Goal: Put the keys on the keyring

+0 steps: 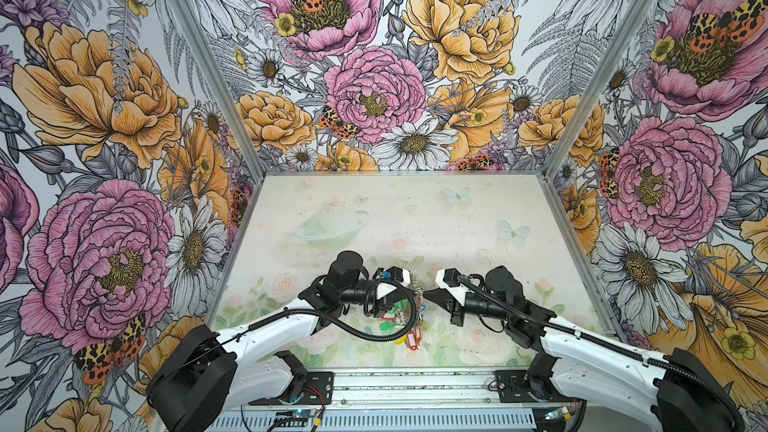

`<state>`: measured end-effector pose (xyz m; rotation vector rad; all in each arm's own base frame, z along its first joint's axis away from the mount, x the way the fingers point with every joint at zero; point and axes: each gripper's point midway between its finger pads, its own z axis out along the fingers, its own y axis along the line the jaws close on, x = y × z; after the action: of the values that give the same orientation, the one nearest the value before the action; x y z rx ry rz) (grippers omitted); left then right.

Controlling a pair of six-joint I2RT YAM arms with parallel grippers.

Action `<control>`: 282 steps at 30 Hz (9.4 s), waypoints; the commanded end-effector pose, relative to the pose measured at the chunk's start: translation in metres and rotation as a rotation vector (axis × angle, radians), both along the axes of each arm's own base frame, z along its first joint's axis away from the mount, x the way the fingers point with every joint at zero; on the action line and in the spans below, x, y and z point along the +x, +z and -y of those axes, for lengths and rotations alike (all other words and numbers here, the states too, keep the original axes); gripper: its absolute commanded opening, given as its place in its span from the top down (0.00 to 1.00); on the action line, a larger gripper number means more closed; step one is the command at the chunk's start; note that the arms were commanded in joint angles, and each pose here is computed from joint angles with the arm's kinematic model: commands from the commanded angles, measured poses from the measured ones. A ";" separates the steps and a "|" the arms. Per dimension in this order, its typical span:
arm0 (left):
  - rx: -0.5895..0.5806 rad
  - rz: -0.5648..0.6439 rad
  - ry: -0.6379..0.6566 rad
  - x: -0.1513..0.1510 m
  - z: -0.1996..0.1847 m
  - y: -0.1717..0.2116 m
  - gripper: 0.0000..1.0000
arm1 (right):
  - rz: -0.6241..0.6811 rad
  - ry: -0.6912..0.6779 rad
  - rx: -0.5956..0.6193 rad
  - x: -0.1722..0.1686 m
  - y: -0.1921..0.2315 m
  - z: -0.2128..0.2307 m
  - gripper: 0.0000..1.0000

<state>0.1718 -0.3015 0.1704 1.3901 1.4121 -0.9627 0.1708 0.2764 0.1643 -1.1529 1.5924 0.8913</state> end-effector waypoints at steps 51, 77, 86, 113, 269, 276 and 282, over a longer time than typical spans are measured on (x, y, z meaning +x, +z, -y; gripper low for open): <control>-0.049 0.038 0.032 0.009 0.001 0.018 1.00 | 0.519 -0.183 -0.350 0.009 0.016 -0.001 1.00; -0.087 0.135 -0.037 -0.010 -0.003 0.020 1.00 | 0.332 -0.229 -0.227 0.015 0.023 0.005 1.00; -0.082 0.141 -0.021 -0.007 -0.003 0.019 1.00 | 0.177 -0.281 -0.194 0.026 0.028 0.012 1.00; -0.097 0.197 0.095 0.011 -0.010 0.025 1.00 | 0.100 -0.239 -0.195 0.020 0.019 0.010 1.00; -0.098 0.193 -0.047 -0.015 -0.005 0.019 1.00 | 0.030 -0.026 -0.104 -0.004 0.043 0.002 0.78; -0.098 0.183 -0.075 -0.020 -0.005 0.018 1.00 | 0.034 0.025 -0.126 -0.010 0.040 -0.001 0.81; -0.096 0.177 -0.088 -0.022 -0.005 0.018 1.00 | 0.012 0.061 -0.152 -0.014 0.031 -0.004 0.84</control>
<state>0.1574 -0.2946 0.1742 1.4199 1.2544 -0.9064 0.1592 0.2763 0.1839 -1.2878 1.6851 0.7928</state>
